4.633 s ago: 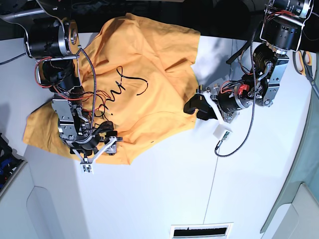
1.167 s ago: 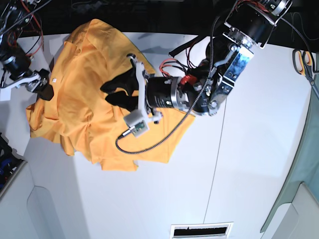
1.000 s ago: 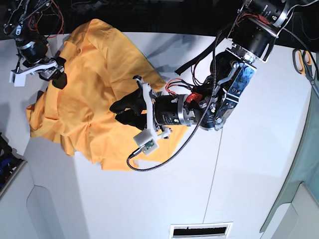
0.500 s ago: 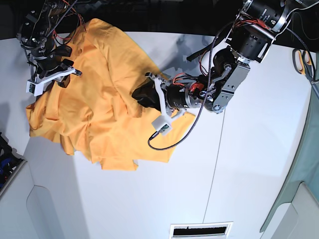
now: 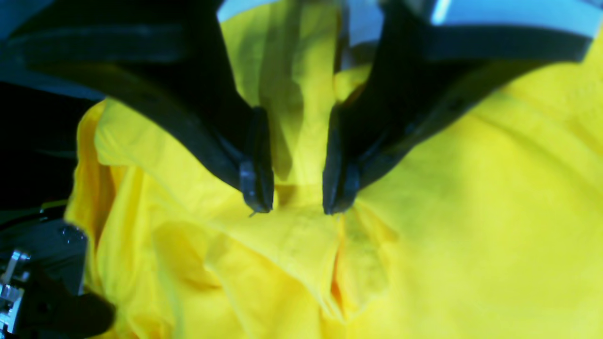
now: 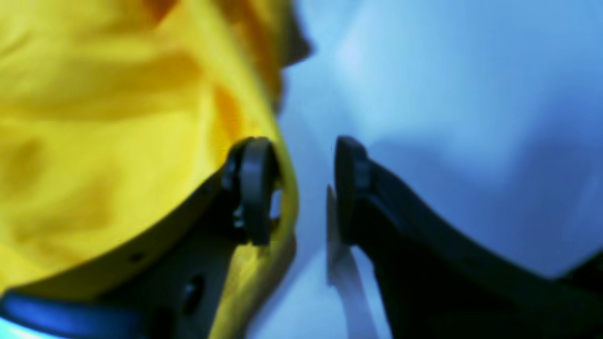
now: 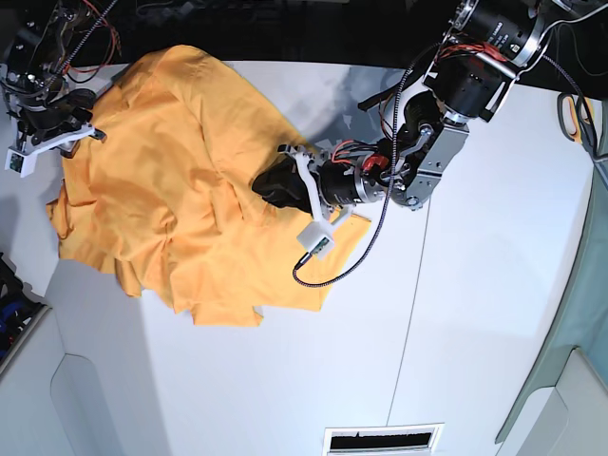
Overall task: Layout the t-shirt on the table in an organized manner, then fold the t-shirt properly
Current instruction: 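Lower the shirt with the left gripper and release it flat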
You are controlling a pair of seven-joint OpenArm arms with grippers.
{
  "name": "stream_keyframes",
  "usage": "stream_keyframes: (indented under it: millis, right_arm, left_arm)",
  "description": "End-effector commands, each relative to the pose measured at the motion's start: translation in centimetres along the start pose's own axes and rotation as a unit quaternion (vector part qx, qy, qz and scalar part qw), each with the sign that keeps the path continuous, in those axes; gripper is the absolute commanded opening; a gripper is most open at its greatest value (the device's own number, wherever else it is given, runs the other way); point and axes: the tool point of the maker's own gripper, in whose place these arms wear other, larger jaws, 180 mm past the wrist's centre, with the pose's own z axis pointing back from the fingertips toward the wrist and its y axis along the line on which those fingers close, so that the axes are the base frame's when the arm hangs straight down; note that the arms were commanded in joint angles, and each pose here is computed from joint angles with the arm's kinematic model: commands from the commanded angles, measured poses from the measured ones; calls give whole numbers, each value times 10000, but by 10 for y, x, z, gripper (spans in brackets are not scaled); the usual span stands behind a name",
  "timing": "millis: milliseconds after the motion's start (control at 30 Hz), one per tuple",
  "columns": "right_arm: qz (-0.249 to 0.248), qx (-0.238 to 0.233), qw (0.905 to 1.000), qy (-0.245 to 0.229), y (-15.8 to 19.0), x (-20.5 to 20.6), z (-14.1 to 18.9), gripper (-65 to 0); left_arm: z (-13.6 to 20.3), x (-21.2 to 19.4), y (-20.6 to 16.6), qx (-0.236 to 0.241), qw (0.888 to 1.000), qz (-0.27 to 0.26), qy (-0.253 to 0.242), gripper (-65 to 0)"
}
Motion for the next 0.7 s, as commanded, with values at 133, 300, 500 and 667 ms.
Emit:
stream_keyframes:
  millis: [133, 300, 500, 667]
  right_arm:
    - [-77, -455, 9988, -176, -45, 12, 10, -433]
    - [-190, -826, 9962, -215, -79, 13, 20, -421]
    - [-262, -948, 9942, -445, -102, 34, 27, -287]
    - [-364, -1009, 9930, -501, -108, 38, 29, -288]
  left_arm:
    - [7, -21, 28, 625, 9960, -208, 603, -418]
    - [15, -27, 48, 1036, 9919, -201, 714, -418]
    - [22, -32, 56, 1116, 9904, -212, 786, -418]
    - [34, -42, 68, 1226, 9871, -219, 1002, -418]
